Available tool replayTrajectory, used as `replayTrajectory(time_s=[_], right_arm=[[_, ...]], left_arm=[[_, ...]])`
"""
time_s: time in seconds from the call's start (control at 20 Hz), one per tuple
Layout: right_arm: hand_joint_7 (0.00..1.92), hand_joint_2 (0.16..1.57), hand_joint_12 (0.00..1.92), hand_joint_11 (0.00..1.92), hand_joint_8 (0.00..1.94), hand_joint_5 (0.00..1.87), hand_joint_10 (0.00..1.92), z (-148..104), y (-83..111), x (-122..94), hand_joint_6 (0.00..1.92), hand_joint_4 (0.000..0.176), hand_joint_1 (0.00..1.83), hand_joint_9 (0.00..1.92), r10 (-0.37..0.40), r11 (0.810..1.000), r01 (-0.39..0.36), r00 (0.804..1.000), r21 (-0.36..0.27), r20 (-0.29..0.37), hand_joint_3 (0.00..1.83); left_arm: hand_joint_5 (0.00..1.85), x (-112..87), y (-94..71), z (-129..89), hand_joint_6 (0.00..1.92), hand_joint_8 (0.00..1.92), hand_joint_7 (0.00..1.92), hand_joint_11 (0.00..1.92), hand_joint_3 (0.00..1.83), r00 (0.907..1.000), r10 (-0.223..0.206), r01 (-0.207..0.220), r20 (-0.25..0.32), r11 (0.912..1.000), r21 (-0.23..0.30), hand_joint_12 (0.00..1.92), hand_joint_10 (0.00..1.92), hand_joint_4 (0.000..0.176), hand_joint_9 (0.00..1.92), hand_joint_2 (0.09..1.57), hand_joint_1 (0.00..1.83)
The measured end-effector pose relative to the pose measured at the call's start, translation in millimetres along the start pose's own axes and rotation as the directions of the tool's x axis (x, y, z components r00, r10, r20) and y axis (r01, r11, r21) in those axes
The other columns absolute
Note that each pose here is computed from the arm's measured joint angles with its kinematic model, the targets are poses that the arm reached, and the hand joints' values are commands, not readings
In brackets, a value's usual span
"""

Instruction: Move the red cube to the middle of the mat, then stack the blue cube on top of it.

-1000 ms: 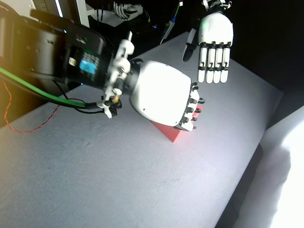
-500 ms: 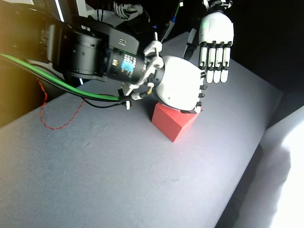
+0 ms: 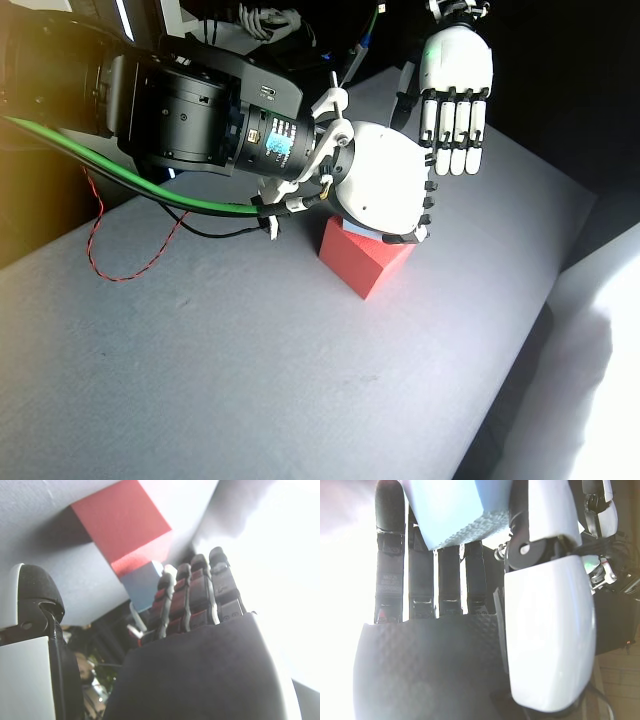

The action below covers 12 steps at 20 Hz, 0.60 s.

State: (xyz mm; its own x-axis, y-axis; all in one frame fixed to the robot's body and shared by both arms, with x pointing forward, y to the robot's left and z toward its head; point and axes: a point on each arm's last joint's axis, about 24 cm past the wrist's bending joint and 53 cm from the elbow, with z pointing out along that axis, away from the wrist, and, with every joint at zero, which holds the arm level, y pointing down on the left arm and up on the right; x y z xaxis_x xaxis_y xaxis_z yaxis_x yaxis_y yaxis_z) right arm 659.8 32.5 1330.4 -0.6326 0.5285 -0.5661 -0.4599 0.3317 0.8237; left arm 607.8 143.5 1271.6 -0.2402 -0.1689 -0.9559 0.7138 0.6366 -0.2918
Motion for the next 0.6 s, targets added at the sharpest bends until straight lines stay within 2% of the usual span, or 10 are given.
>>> replayTrajectory(time_s=[0.05,0.1,0.15,0.2,0.45,0.5,0.55,0.6], right_arm=[[1.1,1.09,1.09,0.6,0.85,0.97,0.89,1,-2.6,-2,0.99,0.0,1.35,0.93,0.016,1.0,-0.016,1.0,0.005,0.007,0.0],[1.08,1.1,1.1,0.6,0.9,0.95,1.04,1,-3.7,-4,1.02,0.0,1.37,0.88,0.016,1.0,-0.016,1.0,0.007,0.011,0.0],[1.06,1.11,1.12,0.59,0.96,0.93,1.1,2,-4.5,-3,1.04,0.0,1.37,0.86,0.017,1.0,-0.017,1.0,0.008,0.011,0.0],[1.06,1.11,1.11,0.6,0.96,0.93,1.08,3,-4.5,-3,1.03,0.0,1.37,0.87,0.017,1.0,-0.017,1.0,0.008,0.011,0.0],[1.05,1.12,1.12,0.6,0.99,0.9,1.1,10,-6.0,-6,1.08,0.0,1.37,0.86,0.031,0.999,-0.031,0.999,0.01,0.012,0.0],[1.03,1.13,1.13,0.57,0.99,0.91,0.65,12,-6.4,-6,1.05,0.0,1.25,0.9,0.032,0.999,-0.033,0.999,0.011,0.012,0.0],[1.0,1.14,1.17,0.5,1.03,0.88,0.41,13,-7.1,-7,1.07,0.0,1.22,0.92,0.039,0.999,-0.039,0.999,0.012,0.014,0.0],[0.92,1.15,1.18,0.44,0.53,0.89,0.3,14,-7.9,-8,1.09,0.0,1.16,0.91,0.04,0.999,-0.04,0.999,0.013,0.014,0.0]], left_arm=[[0.0,0.0,0.0,0,0.0,0.0,0.0,0.0,0.0,1.0,0.0,0.0,0.0,1.0,0.0,0.0,0.0,0.0,0.0,1.07,0.71],[0.0,0.0,0.0,0,0.0,0.0,0.0,0.0,0.0,1.0,0.0,0.0,0.0,1.0,0.0,0.0,0.0,0.0,0.0,1.07,0.71],[0.0,-0.1,0.2,0,0.0,0.0,0.0,0.0,0.01,1.0,-0.001,0.001,0.0,1.0,-0.001,0.0,0.0,0.0,0.0,1.08,0.64],[0.0,-0.1,0.3,0,0.0,0.0,0.0,0.0,0.01,1.0,-0.001,0.001,0.0,1.0,-0.001,0.0,0.0,0.0,0.0,1.08,0.6],[0.0,-0.2,0.2,0,0.0,0.0,0.0,0.0,0.0,1.0,-0.002,0.002,0.001,1.0,-0.001,0.0,0.0,0.0,0.0,1.09,0.67],[0.0,-0.2,0.2,0,0.0,0.0,0.0,0.0,0.0,1.0,-0.002,0.002,0.001,1.0,-0.001,0.0,0.0,0.0,0.0,1.09,0.65],[0.0,-0.2,0.2,0,0.0,0.0,0.0,0.0,0.0,1.0,-0.002,0.002,0.001,1.0,-0.001,0.0,0.0,0.0,0.0,1.09,0.67],[0.0,-0.2,0.3,0,0.0,0.0,0.0,0.0,0.0,1.0,-0.002,0.002,0.001,1.0,-0.001,0.0,0.0,0.0,0.0,1.09,0.68]])
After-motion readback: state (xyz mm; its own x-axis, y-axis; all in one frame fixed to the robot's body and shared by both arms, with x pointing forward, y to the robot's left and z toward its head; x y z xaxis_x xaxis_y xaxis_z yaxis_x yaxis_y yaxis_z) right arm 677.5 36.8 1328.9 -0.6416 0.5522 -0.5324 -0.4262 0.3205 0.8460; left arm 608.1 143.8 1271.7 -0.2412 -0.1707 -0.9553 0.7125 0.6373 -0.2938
